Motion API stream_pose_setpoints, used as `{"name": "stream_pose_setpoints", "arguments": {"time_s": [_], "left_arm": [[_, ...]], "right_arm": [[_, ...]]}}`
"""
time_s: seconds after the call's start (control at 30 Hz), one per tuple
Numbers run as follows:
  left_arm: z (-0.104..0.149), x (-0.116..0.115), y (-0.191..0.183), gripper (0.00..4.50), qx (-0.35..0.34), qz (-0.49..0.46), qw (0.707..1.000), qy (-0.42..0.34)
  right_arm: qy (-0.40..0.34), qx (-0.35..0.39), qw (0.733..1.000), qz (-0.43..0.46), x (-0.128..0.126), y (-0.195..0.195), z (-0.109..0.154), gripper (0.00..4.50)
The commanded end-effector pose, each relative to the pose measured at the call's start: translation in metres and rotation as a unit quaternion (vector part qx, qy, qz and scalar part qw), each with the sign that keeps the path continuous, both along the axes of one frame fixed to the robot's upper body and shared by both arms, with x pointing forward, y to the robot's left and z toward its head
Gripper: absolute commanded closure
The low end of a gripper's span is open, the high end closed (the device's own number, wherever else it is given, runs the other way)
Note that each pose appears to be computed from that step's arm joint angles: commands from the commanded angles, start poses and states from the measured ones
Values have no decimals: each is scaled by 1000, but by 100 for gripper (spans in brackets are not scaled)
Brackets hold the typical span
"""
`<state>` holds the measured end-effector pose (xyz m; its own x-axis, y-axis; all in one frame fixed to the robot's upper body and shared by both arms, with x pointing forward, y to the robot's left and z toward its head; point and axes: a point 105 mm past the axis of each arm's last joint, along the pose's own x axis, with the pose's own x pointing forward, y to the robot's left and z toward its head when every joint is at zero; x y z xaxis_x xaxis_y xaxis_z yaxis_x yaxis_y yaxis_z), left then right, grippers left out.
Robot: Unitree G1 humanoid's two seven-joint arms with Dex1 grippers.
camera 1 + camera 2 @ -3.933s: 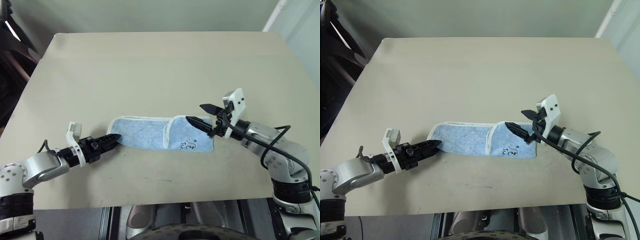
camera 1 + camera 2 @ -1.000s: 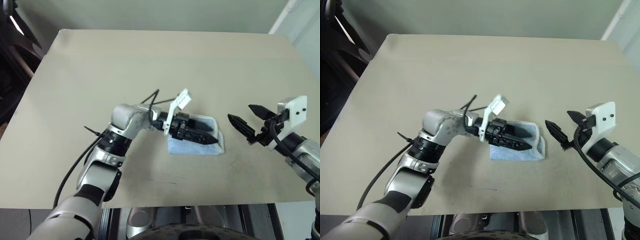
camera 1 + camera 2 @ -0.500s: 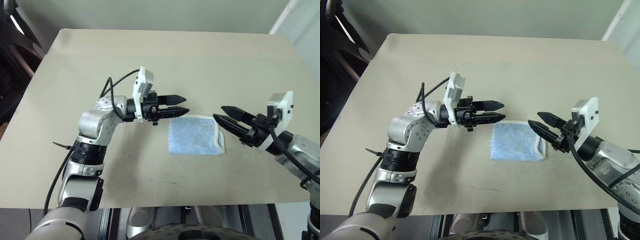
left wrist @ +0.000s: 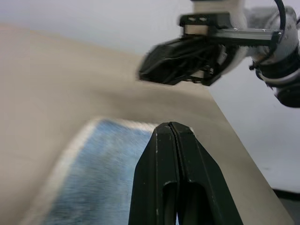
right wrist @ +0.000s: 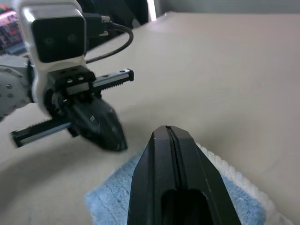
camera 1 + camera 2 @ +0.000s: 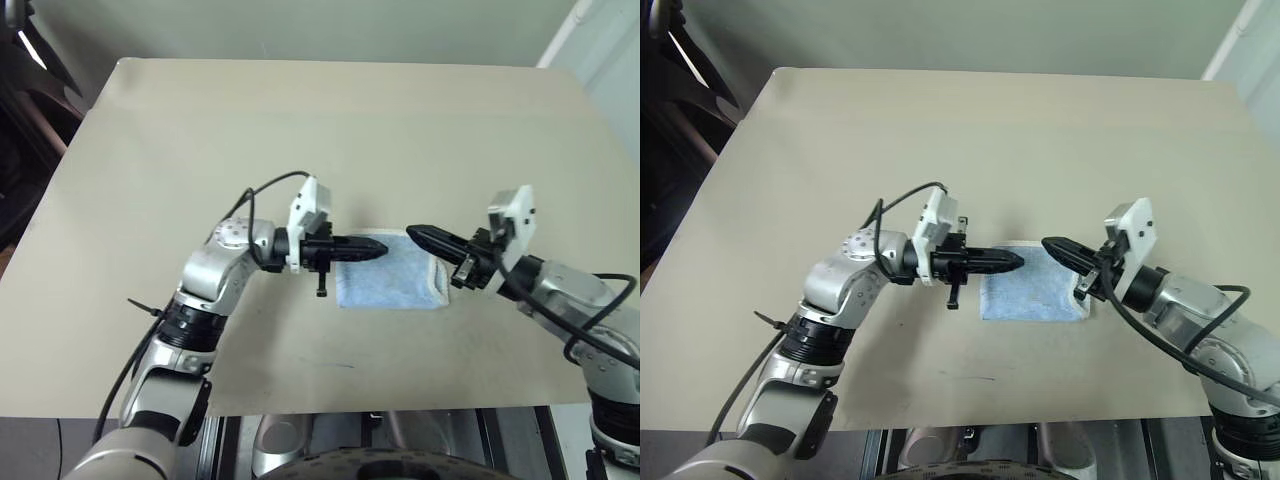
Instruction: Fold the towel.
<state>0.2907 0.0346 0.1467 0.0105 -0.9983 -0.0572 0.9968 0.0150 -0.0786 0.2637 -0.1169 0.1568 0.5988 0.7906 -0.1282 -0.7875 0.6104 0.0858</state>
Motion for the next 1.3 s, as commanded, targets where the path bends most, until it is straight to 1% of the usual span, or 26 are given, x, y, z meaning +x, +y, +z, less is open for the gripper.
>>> {"name": "stream_pose_setpoints", "arguments": {"time_s": [0.03,0.2,0.37,0.47,1.3], "left_arm": [[-12,6,-3,446,18,8,1000,-6],[-50,8,-19,446,67,-10,998,18],[-73,3,-34,446,90,-34,995,30],[-80,3,-39,446,92,-32,994,51],[-82,4,-40,446,92,-31,994,56]], "right_arm": [[10,-31,999,0,4,0,-24,450],[35,-60,998,-13,11,-2,-57,450],[53,-114,992,-14,8,-7,-88,450],[60,-139,989,0,2,-9,-98,450],[57,-143,988,5,1,-10,-99,450]]}}
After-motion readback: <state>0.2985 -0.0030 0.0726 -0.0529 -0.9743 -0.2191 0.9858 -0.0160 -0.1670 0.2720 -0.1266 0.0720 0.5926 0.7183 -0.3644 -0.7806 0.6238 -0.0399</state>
